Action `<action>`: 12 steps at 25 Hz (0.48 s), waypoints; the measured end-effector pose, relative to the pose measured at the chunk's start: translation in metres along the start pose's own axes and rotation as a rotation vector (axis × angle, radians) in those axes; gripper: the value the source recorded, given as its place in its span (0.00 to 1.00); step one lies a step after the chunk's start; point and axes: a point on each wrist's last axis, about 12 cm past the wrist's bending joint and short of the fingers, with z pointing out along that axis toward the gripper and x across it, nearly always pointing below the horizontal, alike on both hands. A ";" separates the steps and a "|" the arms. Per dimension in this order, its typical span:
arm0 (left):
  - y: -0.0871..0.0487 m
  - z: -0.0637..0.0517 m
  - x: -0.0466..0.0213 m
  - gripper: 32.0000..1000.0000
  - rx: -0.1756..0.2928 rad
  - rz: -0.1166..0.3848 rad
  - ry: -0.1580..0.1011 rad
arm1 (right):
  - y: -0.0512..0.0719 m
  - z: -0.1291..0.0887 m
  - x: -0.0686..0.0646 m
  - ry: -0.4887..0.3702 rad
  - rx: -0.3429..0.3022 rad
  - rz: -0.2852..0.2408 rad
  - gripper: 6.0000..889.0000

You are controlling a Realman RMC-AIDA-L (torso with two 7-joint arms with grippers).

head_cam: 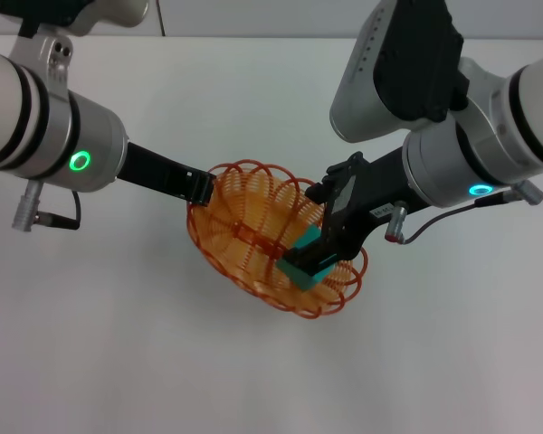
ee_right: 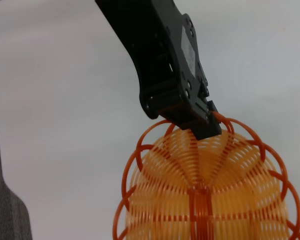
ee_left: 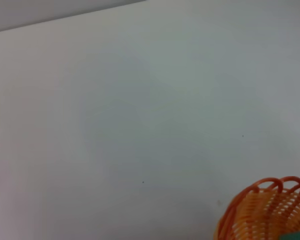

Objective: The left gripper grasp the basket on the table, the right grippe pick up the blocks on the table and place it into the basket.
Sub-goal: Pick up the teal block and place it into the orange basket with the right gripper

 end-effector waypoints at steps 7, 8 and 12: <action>0.001 0.000 0.0003 0.04 -0.001 -0.001 0.002 | 0.000 -0.001 0.001 -0.003 0.001 0.003 0.96; 0.001 0.000 0.0004 0.04 -0.002 -0.002 0.002 | 0.000 -0.001 0.001 -0.003 0.001 0.005 0.96; 0.002 0.001 0.0010 0.04 -0.005 -0.003 0.004 | 0.001 -0.002 0.001 -0.001 -0.002 0.008 0.96</action>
